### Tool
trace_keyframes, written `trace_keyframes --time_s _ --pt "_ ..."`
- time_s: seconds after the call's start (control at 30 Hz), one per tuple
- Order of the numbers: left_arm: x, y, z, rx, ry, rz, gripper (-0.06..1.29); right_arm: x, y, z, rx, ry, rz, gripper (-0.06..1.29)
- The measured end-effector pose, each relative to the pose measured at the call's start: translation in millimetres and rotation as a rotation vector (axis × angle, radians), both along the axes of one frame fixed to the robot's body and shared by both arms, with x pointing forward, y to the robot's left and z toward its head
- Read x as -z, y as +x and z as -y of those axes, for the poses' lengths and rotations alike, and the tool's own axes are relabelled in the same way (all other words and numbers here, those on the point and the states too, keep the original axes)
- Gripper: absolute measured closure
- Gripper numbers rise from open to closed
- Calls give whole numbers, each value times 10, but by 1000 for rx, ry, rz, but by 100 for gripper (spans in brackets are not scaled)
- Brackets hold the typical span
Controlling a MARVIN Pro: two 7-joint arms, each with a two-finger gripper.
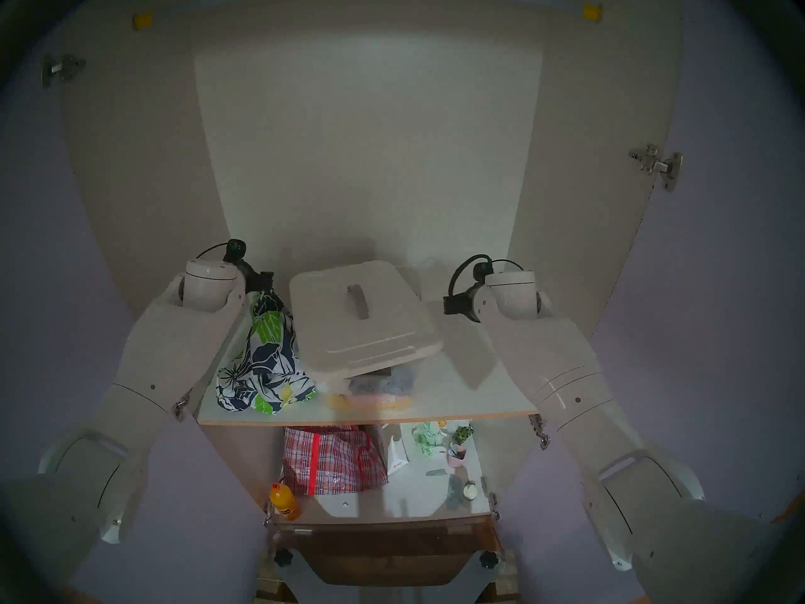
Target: Take clothing out of the storage bin and put the lid back on the bin
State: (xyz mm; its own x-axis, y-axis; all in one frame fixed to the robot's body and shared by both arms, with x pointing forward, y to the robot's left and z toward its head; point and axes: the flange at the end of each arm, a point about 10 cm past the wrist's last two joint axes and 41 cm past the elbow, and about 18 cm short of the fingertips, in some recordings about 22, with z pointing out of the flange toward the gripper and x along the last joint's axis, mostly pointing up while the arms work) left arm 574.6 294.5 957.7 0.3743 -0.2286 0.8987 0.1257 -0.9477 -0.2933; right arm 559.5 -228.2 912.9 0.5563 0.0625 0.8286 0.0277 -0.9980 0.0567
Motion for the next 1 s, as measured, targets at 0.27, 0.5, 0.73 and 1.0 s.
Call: trace_keyframes --time_s 0.27,0.5,0.73,1.0 --pt "27 95 150 30 -50 -24 -1 101 95 167 26 -19 -8 0" --pt "-67 249 306 65 -81 -55 -1 104 128 73 13 -30 19 0" --pt "-424 391 372 88 -188 -65 -1 161 190 61 19 -44 32 0" --pt "-351 394 716 158 -229 -148 -1 418 351 253 61 -81 -22 0"
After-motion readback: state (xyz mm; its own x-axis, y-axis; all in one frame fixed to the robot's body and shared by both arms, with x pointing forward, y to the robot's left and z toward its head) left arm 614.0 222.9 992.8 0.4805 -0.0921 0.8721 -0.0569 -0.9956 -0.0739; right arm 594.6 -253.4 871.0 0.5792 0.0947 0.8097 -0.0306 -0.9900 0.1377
